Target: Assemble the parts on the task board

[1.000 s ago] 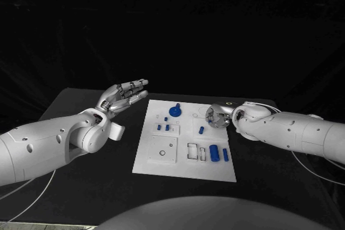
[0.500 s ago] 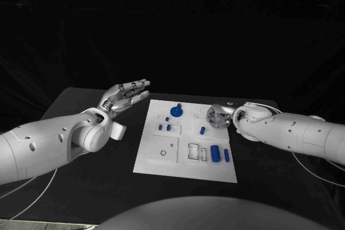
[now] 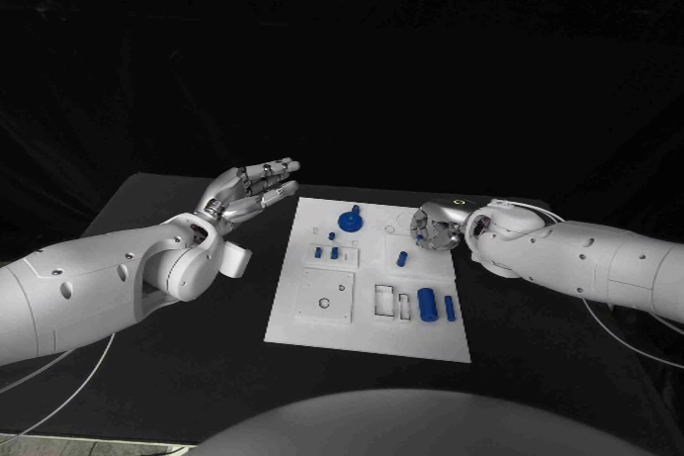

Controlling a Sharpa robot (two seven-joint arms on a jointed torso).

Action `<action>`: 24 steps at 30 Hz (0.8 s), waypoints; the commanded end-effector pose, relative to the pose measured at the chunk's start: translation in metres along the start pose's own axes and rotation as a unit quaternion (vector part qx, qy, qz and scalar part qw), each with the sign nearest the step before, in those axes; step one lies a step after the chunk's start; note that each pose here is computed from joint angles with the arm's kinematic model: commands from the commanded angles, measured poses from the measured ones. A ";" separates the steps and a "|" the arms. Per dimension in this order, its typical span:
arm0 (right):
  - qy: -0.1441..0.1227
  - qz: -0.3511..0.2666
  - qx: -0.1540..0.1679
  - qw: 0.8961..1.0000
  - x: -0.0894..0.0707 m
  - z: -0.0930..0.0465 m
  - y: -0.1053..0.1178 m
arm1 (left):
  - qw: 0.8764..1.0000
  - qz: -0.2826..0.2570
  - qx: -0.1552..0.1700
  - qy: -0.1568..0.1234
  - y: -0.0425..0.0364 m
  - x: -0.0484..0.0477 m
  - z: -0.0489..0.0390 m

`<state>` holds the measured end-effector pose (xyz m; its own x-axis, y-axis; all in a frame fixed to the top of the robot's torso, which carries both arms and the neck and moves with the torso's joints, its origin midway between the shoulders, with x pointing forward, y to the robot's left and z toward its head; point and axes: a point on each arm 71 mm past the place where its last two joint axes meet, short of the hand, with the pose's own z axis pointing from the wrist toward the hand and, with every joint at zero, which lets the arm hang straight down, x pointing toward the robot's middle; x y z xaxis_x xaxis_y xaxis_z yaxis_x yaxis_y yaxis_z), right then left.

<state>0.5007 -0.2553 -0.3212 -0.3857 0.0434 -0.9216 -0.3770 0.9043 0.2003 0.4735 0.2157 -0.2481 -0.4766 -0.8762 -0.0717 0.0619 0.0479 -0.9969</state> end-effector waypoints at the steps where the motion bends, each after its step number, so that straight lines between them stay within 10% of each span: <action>1: -0.012 0.001 0.001 1.000 -0.011 0.000 0.001 | 1.000 -0.008 0.001 0.011 -0.0003 0.0030 0.0008; 15: -0.034 0.000 -0.019 0.999 -0.066 -0.013 0.023 | 1.000 -0.008 -0.004 0.012 0.0008 0.0032 0.0014; 24: 0.014 -0.010 -0.075 0.997 -0.076 -0.019 0.084 | 1.000 -0.009 -0.004 0.013 0.0023 0.0046 0.0026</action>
<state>0.4867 -0.1963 -0.2228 -0.3415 0.0810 -0.9364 -0.5151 0.8172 0.2586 0.4741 0.2131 -0.2513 -0.4866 -0.8711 -0.0659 0.0454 0.0501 -0.9977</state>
